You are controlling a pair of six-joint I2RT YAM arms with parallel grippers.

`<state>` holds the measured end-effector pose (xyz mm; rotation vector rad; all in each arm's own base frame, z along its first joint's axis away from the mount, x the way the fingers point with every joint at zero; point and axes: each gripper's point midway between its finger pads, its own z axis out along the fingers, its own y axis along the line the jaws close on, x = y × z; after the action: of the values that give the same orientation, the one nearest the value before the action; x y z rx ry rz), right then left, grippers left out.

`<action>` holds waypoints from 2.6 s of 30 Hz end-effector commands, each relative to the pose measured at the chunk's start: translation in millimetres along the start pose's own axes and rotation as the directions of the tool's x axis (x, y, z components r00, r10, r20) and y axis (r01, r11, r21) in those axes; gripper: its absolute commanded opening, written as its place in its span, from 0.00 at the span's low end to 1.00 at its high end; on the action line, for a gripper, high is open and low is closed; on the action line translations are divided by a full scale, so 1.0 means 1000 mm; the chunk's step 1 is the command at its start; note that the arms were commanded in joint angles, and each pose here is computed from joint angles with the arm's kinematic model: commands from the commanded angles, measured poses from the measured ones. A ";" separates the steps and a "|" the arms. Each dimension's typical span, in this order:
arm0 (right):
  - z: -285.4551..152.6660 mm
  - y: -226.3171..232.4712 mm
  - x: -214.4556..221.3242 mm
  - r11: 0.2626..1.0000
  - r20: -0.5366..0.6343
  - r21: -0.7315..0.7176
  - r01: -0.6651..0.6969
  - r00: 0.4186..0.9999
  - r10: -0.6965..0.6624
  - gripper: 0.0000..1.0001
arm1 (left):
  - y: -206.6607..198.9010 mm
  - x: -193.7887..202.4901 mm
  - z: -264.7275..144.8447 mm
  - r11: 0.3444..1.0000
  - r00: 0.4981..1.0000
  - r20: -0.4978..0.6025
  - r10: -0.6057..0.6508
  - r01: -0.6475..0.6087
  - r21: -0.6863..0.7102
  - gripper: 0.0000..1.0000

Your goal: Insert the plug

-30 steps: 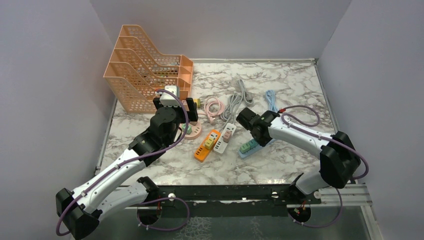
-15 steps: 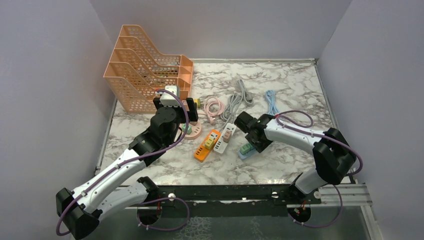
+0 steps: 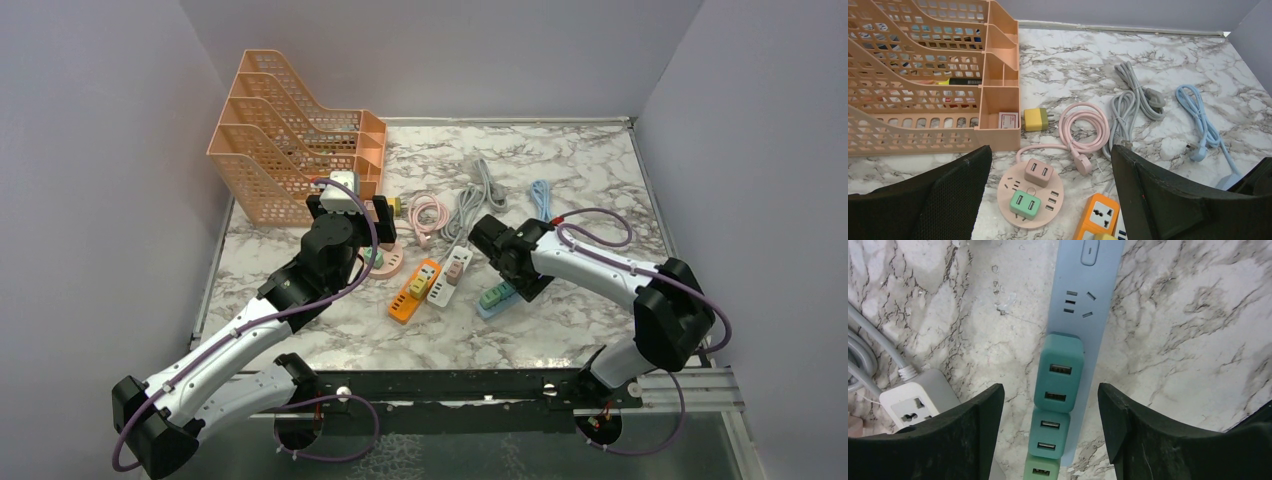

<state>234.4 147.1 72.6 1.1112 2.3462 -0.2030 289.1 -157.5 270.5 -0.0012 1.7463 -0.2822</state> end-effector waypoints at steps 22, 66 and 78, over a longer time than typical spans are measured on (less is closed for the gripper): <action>0.024 0.000 -0.003 1.000 -0.043 0.005 -0.025 0.999 0.026 0.08 | 0.003 0.000 0.003 1.000 1.000 0.010 0.008 -0.008 -0.019 0.91; -0.024 0.044 -0.049 0.966 -0.005 -0.255 0.044 0.999 -0.046 0.81 | 0.001 0.006 0.012 0.999 0.999 -0.026 0.019 -0.019 -0.026 0.92; -0.092 0.158 -0.031 0.417 0.304 -0.746 0.520 0.822 -0.481 0.70 | 0.005 0.013 0.010 0.998 0.996 -0.081 -0.033 0.029 -0.051 0.92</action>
<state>305.3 188.8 144.5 0.4007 2.3650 0.2722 296.1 -158.1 245.3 -0.0016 1.8279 -0.2347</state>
